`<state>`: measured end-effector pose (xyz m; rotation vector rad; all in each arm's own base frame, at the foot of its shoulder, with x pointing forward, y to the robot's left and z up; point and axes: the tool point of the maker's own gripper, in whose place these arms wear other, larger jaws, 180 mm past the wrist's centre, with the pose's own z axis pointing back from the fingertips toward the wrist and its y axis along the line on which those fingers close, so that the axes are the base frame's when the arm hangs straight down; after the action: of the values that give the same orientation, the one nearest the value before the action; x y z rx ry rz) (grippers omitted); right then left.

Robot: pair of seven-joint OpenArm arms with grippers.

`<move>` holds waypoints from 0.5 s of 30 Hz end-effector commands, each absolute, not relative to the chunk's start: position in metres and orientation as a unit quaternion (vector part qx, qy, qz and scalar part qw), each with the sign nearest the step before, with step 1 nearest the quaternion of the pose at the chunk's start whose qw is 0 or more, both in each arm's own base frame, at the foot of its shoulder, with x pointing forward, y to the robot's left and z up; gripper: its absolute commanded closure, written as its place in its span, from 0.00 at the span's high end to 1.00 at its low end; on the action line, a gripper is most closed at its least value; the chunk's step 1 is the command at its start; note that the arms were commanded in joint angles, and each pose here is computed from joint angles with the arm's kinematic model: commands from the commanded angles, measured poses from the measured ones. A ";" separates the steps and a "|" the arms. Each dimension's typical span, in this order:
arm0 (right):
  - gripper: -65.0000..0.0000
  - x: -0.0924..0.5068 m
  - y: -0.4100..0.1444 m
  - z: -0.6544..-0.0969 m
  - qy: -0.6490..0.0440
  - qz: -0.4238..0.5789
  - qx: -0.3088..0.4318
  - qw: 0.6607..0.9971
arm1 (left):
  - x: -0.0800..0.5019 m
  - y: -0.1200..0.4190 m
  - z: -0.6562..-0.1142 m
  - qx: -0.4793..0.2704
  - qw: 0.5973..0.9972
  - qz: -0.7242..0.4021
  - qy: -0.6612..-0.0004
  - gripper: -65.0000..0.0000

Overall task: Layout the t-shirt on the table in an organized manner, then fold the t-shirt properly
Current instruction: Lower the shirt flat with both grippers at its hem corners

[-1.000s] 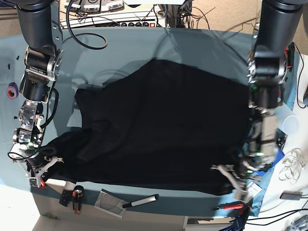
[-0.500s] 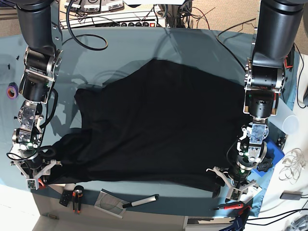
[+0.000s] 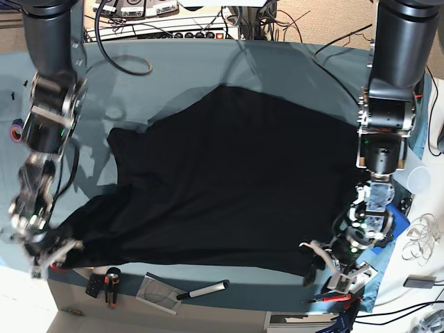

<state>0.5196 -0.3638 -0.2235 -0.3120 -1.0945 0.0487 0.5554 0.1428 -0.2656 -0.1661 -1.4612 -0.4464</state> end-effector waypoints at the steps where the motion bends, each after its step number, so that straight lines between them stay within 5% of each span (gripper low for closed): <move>1: 0.43 0.528 -0.367 -0.189 -0.552 0.025 -0.152 0.819 | 0.566 0.142 -0.229 -0.078 0.689 -0.200 -0.693 0.45; 11: 0.49 0.511 -0.349 -0.228 -0.464 -0.013 -0.060 0.884 | 0.565 0.140 -0.230 -0.085 0.688 -0.203 -0.692 0.45; 15: 0.49 0.513 -0.334 -0.227 -0.471 -0.035 0.002 0.882 | 0.565 0.140 -0.230 -0.085 0.688 -0.203 -0.692 0.45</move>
<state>0.5013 -0.3262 -0.2597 0.0177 -0.8972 -0.0707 0.5539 0.1372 -0.2661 -0.1914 -1.4568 -0.4588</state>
